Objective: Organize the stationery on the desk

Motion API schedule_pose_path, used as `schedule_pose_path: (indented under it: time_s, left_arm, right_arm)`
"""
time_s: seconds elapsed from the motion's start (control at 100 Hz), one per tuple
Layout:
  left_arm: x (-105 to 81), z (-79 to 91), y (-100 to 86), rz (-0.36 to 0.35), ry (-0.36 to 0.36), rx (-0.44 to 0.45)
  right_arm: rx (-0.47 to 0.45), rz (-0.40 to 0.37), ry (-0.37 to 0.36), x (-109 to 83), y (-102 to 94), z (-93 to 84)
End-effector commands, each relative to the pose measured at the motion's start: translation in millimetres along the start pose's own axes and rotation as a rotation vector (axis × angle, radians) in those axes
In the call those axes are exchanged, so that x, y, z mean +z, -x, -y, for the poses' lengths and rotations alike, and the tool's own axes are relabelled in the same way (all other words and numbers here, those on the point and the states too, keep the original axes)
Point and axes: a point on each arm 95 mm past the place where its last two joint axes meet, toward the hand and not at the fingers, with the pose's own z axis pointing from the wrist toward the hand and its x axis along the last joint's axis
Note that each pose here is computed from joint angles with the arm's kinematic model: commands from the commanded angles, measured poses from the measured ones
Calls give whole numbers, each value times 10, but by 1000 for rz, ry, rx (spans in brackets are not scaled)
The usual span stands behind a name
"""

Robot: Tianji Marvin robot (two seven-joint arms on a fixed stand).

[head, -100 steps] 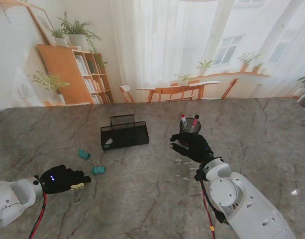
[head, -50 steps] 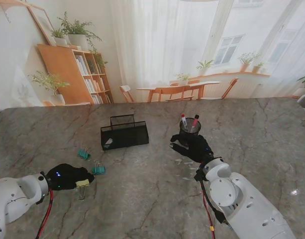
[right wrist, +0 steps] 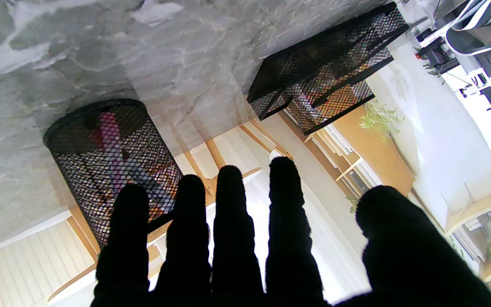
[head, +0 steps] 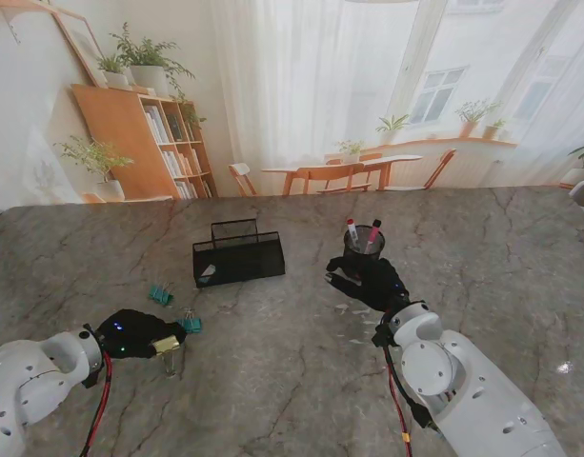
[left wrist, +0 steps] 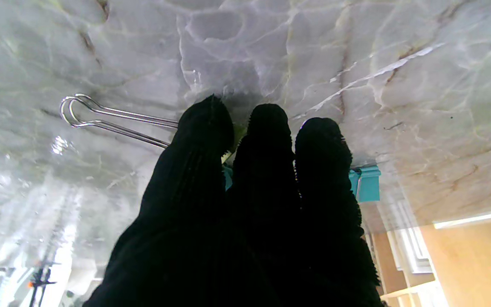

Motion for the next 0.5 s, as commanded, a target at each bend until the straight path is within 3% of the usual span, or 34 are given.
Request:
schedule_pose_path:
  time_s: [0.0, 0.21, 0.49]
  left_arm:
    - [-9, -327, -102, -6, 75, -36]
    - [-35, -338, -105, 28, 37, -70]
    - [-59, -370, -115, 130, -36, -167]
  right_arm:
    - [1, 2, -14, -12, 2, 20]
    - [1, 4, -15, -14, 3, 21]
    - [3, 4, -21, -13, 0, 30]
